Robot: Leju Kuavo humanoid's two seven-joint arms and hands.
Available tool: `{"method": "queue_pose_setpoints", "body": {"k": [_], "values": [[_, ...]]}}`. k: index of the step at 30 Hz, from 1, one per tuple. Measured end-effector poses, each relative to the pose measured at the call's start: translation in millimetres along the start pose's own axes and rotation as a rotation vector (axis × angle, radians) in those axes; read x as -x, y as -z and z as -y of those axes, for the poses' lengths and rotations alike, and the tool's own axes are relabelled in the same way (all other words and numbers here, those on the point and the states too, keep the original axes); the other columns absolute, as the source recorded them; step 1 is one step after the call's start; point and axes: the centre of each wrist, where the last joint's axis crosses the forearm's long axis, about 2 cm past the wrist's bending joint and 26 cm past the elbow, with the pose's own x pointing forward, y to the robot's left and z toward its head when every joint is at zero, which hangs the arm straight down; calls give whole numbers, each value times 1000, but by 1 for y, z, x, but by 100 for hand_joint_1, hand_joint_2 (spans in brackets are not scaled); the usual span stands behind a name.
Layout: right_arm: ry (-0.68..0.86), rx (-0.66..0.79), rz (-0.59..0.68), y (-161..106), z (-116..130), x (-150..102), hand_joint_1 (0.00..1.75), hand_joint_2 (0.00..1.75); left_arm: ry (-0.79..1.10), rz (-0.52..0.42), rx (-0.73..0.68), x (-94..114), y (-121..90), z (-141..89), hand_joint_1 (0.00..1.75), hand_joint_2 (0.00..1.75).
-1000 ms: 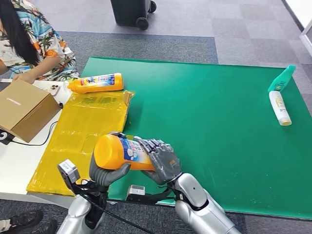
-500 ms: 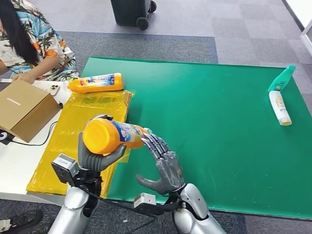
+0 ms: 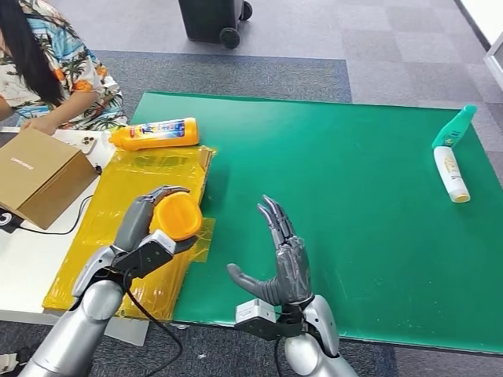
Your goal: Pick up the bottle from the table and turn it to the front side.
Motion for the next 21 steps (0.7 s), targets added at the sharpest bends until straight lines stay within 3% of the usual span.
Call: {"method": "queue_pose_setpoints", "body": {"k": [8,17,21], "values": [[-10,12,-8,1,1,0,0,175,169,-97,91,21,-3,-26,175,175],[-22,6,-11,1,1,0,0,175,279,-213,115,37,-1,-38,172,175],[-15,9,-10,2,1,-1,0,175,305,-288,127,51,-3,-39,0,175]]}}
